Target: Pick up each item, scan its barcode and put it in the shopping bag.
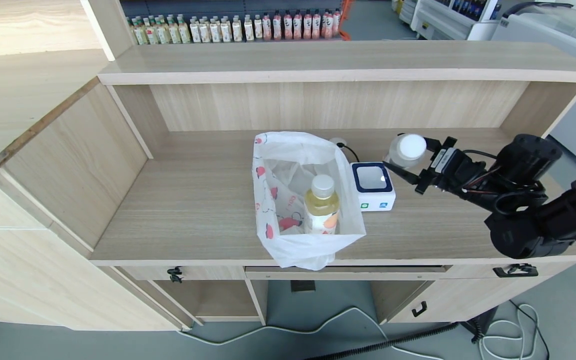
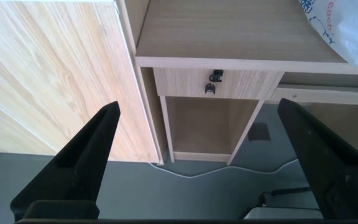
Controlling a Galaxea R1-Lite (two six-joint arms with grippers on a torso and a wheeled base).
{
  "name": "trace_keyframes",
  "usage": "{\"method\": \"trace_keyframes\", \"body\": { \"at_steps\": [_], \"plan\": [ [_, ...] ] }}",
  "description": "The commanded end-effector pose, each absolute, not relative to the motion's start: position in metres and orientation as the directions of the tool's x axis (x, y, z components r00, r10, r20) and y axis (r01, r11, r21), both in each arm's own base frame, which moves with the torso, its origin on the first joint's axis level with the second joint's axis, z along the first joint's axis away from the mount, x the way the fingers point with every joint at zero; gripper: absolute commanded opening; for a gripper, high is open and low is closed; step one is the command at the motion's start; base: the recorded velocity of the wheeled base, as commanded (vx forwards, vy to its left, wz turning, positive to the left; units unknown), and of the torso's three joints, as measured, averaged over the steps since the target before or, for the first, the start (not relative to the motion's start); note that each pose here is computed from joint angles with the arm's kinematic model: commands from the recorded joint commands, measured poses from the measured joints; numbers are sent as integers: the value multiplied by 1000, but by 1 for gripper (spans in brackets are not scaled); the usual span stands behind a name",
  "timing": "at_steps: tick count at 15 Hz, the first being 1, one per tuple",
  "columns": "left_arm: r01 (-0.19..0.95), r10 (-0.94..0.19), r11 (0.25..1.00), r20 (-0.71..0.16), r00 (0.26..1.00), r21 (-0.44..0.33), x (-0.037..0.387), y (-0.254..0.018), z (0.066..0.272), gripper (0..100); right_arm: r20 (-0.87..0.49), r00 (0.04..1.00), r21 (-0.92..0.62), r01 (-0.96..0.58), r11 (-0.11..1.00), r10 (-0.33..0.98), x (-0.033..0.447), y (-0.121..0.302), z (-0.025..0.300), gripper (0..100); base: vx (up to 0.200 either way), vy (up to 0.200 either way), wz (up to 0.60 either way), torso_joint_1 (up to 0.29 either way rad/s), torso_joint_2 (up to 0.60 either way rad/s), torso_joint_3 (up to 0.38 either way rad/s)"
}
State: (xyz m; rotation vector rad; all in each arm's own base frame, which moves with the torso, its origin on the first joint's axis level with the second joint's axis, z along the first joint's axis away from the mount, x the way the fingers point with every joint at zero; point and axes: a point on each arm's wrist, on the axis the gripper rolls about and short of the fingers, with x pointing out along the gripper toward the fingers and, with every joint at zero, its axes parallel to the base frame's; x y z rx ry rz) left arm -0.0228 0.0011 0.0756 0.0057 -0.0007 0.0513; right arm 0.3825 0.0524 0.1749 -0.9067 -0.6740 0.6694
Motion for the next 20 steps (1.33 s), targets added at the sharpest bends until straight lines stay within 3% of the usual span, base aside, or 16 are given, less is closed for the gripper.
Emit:
{"method": "trace_keyframes", "body": {
  "at_steps": [1, 20],
  "plan": [
    [-52, 52, 999, 2, 999, 6, -23, 1, 76, 100, 226, 611, -861, -240, 449, 759, 386, 54, 169, 0, 0, 0, 0, 0, 0, 0],
    [-52, 52, 999, 2, 999, 6, -23, 1, 76, 100, 244, 569, -850, -264, 456, 785, 407, 64, 135, 0, 0, 0, 0, 0, 0, 0]
  ]
}}
